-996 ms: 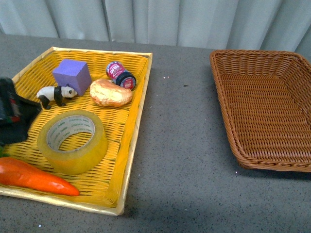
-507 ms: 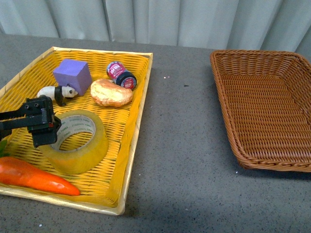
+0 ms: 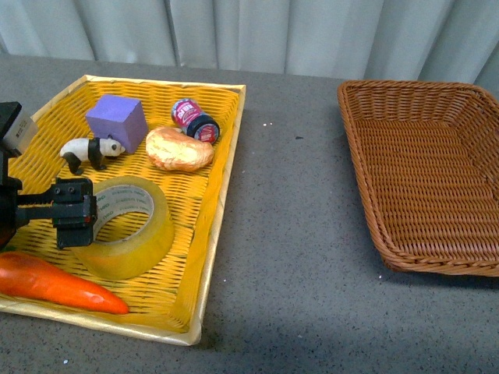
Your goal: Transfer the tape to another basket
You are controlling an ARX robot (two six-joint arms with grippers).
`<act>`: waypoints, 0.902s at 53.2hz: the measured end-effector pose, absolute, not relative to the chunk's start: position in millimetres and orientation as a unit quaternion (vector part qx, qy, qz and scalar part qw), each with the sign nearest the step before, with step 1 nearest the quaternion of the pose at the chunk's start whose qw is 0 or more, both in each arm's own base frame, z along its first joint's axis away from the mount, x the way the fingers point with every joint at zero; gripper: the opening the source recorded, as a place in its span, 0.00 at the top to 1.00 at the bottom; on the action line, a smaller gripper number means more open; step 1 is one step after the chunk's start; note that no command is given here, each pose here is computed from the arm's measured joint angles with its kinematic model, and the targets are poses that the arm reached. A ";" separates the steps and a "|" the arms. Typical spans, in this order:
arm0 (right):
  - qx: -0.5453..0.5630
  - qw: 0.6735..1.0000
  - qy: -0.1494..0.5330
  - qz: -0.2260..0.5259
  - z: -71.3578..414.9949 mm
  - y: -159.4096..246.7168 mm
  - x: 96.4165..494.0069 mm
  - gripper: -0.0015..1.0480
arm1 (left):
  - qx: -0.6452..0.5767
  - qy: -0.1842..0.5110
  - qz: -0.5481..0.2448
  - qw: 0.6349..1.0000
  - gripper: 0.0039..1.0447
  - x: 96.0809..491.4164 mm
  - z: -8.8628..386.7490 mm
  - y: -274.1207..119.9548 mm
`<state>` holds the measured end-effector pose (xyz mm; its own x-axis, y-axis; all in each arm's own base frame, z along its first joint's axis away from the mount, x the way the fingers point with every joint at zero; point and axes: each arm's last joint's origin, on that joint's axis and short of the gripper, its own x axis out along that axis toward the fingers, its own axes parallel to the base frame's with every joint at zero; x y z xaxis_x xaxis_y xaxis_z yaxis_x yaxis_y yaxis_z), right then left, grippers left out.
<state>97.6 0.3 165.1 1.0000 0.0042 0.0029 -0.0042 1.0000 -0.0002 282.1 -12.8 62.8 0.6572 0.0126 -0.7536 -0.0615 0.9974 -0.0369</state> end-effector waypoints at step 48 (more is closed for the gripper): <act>0.000 1.000 -0.001 0.002 165.1 0.3 97.6 0.09 | -0.062 0.321 -0.082 0.941 0.85 323.3 146.1 -79.6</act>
